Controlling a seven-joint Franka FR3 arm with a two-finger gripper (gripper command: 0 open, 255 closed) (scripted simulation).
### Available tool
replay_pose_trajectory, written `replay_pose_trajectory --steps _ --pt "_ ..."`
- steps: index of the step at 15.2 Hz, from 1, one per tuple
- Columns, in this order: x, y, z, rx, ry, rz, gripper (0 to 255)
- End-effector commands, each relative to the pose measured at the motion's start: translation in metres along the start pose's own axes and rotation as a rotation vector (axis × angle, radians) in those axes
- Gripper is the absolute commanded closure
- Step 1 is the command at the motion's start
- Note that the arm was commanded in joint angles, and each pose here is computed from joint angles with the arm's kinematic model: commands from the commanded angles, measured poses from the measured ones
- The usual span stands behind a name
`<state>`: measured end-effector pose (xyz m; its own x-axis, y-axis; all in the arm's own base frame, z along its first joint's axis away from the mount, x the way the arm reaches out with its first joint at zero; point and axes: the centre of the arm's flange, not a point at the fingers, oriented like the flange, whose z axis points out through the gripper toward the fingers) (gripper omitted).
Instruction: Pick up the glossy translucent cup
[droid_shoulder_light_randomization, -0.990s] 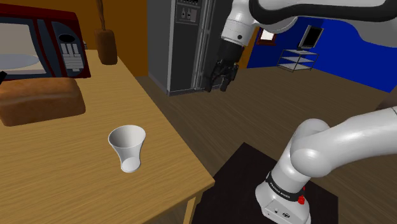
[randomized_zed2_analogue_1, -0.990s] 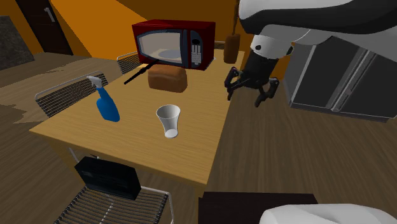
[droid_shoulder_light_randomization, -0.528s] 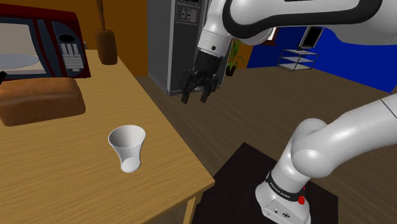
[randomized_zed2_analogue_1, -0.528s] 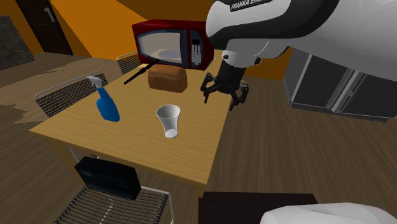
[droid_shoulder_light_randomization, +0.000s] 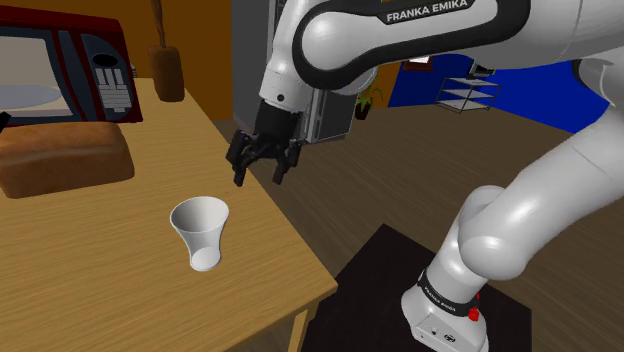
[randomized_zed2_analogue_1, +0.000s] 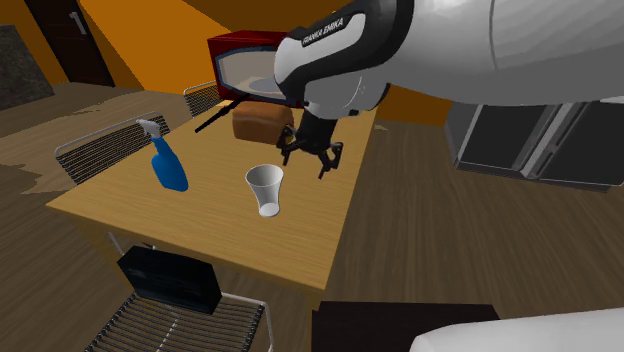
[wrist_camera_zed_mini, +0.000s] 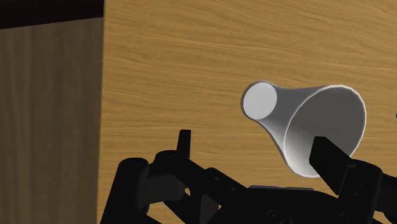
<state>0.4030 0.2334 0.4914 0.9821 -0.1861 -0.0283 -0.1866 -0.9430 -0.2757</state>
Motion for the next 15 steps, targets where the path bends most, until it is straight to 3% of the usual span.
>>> replay_pose_trajectory --steps 1,5,15 --pt "0.006 -0.017 0.017 0.011 -0.004 0.014 0" --pt "0.019 -0.056 0.048 0.030 -0.012 0.038 0" --pt "0.020 -0.044 0.087 0.030 -0.012 0.038 0"
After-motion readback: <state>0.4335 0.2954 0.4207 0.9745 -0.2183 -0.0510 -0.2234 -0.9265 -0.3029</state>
